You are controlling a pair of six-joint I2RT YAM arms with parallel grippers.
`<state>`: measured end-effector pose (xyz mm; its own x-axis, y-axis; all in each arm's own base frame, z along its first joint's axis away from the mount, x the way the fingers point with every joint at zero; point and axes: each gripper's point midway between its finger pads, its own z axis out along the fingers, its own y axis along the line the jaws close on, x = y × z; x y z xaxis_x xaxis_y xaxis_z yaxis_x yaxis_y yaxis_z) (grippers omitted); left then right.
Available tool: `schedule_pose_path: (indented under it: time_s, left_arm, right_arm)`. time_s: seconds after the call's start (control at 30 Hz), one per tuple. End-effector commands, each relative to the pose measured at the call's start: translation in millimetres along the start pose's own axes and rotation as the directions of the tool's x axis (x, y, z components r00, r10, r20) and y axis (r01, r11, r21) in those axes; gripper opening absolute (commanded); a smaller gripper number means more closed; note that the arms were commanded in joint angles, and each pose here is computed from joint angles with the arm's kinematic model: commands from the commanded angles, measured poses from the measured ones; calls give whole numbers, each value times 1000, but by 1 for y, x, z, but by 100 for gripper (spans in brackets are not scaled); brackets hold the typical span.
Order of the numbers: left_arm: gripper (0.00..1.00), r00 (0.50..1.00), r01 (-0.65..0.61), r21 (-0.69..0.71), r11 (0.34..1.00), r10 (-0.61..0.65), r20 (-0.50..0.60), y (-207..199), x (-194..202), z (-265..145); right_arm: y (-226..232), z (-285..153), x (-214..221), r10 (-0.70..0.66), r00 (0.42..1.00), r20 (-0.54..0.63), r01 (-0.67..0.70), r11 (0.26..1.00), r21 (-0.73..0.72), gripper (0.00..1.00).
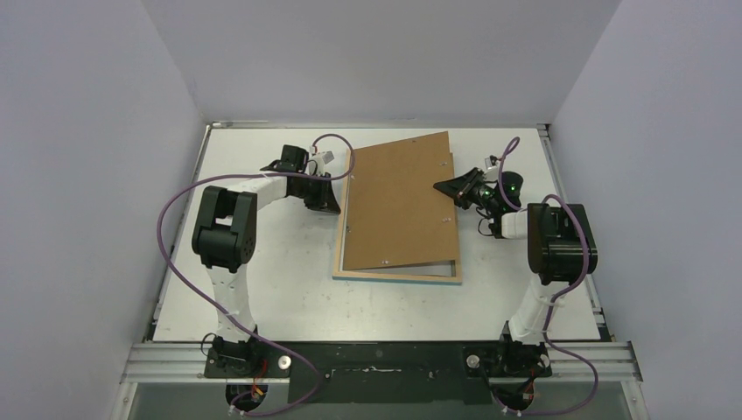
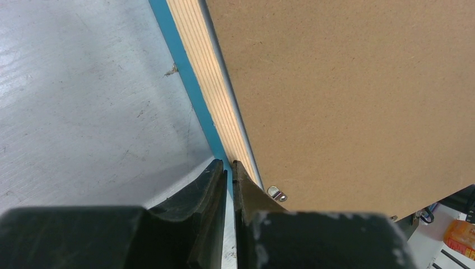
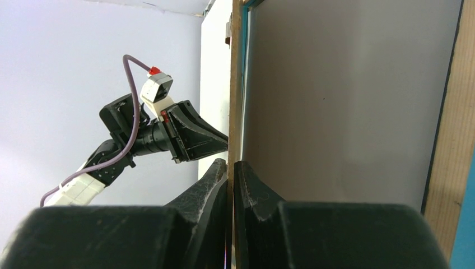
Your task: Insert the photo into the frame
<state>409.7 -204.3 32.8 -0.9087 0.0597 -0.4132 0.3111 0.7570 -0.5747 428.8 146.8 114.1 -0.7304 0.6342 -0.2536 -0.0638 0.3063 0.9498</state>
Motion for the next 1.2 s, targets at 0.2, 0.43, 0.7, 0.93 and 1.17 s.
schedule_pose_path:
  time_s: [0.2, 0.43, 0.7, 0.93, 1.17]
  left_arm:
    - [7, 1000, -11, 9, 1000, 11, 11, -2, -6, 2]
    - [7, 1000, -8, 13, 1000, 8, 9, -3, -5, 2]
    - [6, 1000, -7, 12, 1000, 7, 8, -4, -4, 2]
    - [6, 1000, -7, 15, 1000, 7, 9, -4, -4, 2]
    - [6, 1000, -5, 16, 1000, 5, 8, -4, -4, 2]
  right_arm:
    - [14, 0, -5, -67, 997, 27, 69, 996, -64, 5]
    - [8, -1, -4, -61, 998, 28, 62, 997, -42, 5]
    - [6, -4, 5, -22, 1000, 4, 22, 1000, -19, 5]
    - [5, -7, 7, -8, 1000, 2, 8, 1000, 27, 5]
    - [7, -11, 9, -23, 1000, -8, 24, 999, 31, 5]
